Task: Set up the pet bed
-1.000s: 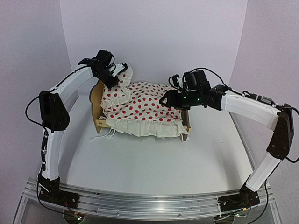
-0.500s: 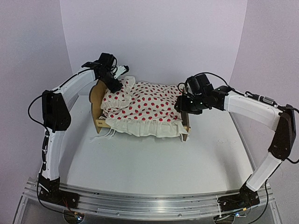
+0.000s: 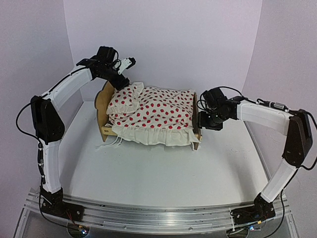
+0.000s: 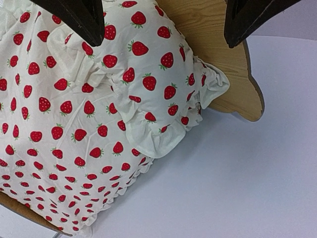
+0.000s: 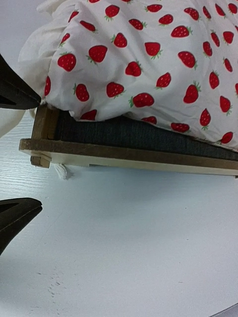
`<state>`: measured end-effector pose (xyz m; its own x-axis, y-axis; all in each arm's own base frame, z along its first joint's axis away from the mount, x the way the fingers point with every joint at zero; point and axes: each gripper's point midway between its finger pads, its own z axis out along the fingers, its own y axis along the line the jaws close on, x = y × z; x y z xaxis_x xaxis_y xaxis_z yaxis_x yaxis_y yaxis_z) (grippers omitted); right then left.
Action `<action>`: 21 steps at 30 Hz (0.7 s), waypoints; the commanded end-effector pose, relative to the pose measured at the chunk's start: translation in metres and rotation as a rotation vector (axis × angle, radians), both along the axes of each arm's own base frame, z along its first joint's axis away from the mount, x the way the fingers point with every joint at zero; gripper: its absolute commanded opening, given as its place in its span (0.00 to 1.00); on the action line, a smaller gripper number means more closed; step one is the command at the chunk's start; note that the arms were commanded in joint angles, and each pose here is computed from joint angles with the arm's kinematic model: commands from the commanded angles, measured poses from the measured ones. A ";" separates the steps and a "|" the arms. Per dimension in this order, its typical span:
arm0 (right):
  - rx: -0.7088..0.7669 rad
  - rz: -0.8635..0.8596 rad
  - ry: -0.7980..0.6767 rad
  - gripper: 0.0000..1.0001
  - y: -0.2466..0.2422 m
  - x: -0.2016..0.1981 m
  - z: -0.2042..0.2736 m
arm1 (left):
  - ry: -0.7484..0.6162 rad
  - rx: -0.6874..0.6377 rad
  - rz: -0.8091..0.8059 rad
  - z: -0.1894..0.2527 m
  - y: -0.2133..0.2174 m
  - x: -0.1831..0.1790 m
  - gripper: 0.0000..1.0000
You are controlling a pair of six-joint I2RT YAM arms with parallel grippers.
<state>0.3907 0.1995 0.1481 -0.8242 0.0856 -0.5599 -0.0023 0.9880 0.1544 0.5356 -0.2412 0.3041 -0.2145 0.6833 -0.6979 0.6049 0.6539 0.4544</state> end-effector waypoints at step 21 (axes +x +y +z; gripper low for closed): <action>-0.157 -0.057 0.116 0.56 -0.060 0.041 -0.046 | 0.215 -0.209 0.345 -0.037 0.186 -0.066 0.84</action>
<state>0.4234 0.1740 0.1167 -0.8527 0.0925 -0.5142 0.0369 0.9924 0.1172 0.4841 -0.0363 0.3096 -0.5118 0.4091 -0.7555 0.3222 0.9066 0.2726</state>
